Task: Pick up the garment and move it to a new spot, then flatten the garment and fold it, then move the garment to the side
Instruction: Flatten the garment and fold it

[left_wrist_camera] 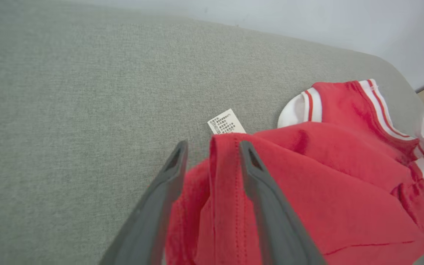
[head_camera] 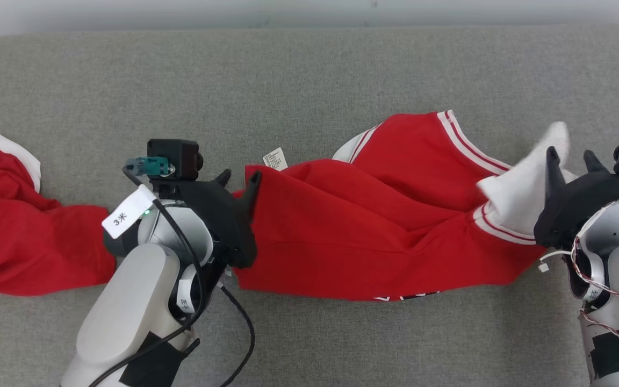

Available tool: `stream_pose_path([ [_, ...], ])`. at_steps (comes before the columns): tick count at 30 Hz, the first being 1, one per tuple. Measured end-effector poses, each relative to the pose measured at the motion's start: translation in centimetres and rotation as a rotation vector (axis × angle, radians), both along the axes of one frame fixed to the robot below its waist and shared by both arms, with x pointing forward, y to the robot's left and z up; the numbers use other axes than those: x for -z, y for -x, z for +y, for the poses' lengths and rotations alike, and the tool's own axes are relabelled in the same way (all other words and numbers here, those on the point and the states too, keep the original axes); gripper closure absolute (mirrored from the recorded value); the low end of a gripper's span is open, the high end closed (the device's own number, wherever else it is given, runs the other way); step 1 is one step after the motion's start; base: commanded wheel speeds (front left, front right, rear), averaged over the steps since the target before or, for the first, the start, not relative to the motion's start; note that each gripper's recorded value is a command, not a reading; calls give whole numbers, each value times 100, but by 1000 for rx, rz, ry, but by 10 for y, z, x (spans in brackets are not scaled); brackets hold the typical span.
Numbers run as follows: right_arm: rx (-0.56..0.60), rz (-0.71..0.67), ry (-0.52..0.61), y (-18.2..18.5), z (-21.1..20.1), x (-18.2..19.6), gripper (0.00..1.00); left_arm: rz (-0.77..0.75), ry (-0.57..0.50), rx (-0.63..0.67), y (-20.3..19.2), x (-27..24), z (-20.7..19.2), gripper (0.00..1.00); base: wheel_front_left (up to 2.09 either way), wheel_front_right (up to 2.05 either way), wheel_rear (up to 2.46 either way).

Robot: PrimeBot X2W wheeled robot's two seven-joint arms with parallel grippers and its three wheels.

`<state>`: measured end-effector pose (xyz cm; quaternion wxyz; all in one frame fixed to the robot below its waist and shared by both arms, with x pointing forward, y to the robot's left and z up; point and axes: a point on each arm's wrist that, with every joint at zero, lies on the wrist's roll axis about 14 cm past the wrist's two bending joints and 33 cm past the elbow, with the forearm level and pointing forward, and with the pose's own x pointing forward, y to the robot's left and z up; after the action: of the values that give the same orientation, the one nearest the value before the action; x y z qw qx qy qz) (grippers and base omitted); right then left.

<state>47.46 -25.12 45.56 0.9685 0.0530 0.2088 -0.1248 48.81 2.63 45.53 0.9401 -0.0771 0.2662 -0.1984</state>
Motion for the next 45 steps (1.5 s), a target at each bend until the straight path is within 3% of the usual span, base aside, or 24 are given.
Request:
stream_pose_path([
  [7, 6, -38, -11, 0, 0, -1, 0, -47, 15, -66, -5, -5, 16, 0, 0, 0, 0],
  [16, 41, -243, 12, 19, -12, -47, 0, -406, 68, -189, 2, -77, 47, 0, 0, 0, 0],
  [21, 37, -378, -26, 42, -9, -69, 0, -537, 105, -232, 32, -99, 61, 0, 0, 0, 0],
  [32, -50, -468, -42, 116, 19, -68, 0, -547, 75, -316, 120, -71, 102, 0, 0, 0, 0],
  [45, -54, -482, -34, 133, 24, -60, 0, -514, 42, -286, 134, -59, 104, 0, 0, 0, 0],
])
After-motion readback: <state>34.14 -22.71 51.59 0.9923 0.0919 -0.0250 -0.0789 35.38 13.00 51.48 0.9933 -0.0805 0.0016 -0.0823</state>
